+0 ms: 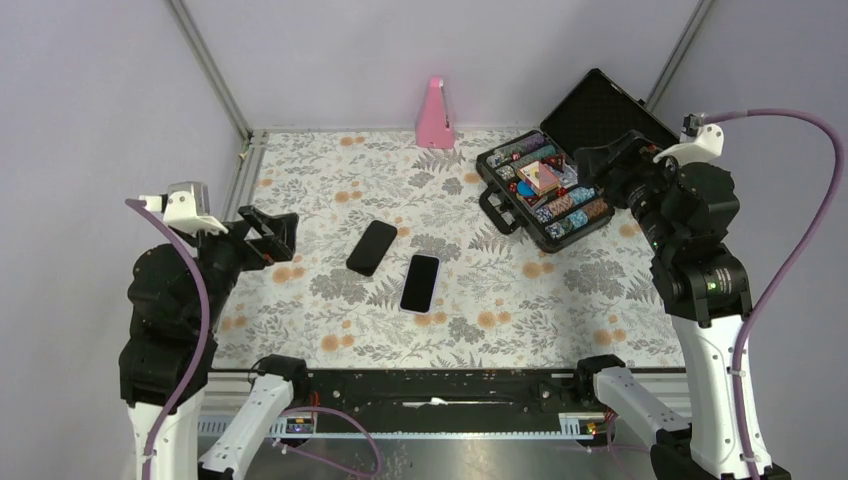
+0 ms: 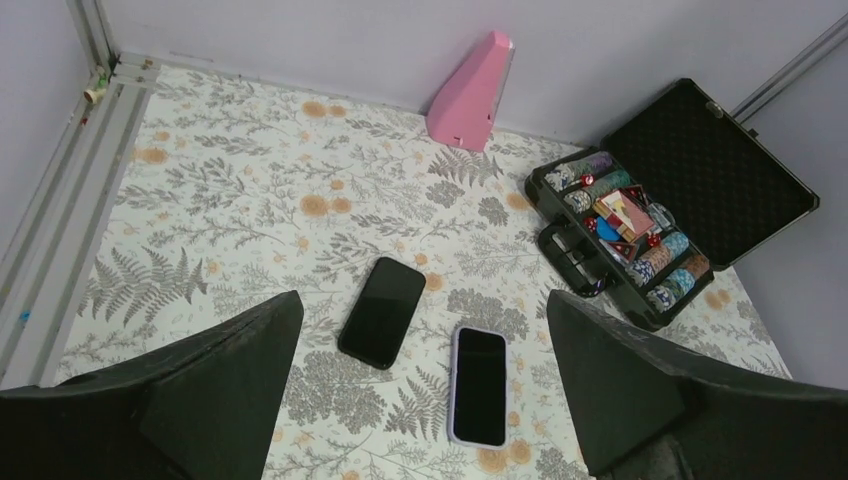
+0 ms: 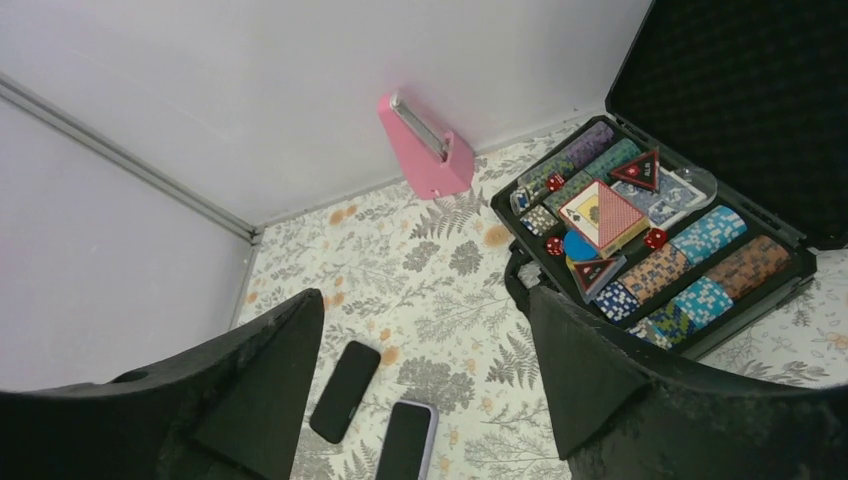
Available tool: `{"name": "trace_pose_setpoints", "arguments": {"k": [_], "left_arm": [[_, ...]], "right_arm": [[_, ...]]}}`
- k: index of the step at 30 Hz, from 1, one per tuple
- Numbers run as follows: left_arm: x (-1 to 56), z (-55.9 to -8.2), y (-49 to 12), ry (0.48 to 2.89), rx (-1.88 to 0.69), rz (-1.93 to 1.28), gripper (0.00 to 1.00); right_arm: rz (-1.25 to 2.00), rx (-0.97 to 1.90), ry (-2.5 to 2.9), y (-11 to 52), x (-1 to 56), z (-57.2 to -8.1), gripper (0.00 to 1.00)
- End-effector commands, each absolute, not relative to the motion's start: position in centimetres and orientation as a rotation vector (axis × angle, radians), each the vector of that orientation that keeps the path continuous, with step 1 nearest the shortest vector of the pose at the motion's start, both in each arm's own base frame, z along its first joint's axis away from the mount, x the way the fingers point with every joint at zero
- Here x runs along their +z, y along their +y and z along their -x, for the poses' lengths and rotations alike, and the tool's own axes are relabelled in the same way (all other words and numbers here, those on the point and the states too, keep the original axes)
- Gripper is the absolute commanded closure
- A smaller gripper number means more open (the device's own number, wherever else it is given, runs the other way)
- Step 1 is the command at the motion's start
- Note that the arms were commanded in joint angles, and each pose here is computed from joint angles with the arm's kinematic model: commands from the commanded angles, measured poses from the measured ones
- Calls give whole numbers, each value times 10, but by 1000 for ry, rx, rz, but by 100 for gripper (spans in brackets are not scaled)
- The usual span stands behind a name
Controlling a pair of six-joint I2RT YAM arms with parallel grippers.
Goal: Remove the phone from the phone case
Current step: Pick up the phone at the center of the board.
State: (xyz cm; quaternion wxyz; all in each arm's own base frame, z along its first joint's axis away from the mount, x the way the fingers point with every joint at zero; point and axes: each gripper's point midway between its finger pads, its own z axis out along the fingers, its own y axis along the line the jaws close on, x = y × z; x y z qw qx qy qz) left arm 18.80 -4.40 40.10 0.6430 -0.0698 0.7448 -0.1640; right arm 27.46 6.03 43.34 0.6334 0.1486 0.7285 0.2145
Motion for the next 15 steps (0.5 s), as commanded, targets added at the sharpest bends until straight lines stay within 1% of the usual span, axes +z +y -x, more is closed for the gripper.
{"name": "trace_pose_setpoints", "arguments": {"k": [1,2,6,9,10,12,14,15], "left_arm": [[386,-188,-45,1729,-401,215,1],[371,-192,-46,1772,-404,241,1],[316,-205,-49,1958,-402,357,1],[287,-209,-34,2043,-309,530,1],[283,-209,-29,2051,-283,586,1],[282,-210,-29,2058,-285,592,1],[288,-212,-44,2070,-363,507,1],[293,-212,-53,2068,-419,470,1]], "right_arm": [[-343,532,1698,67,424,-278,2],[-339,557,1714,72,419,-279,0],[-357,603,1763,79,404,-277,0],[-349,583,1782,77,395,-271,0],[-354,559,1781,73,393,-270,0],[-390,498,1788,62,389,-268,0],[-512,430,1816,47,386,-268,0],[-521,412,1851,46,386,-267,0]]}}
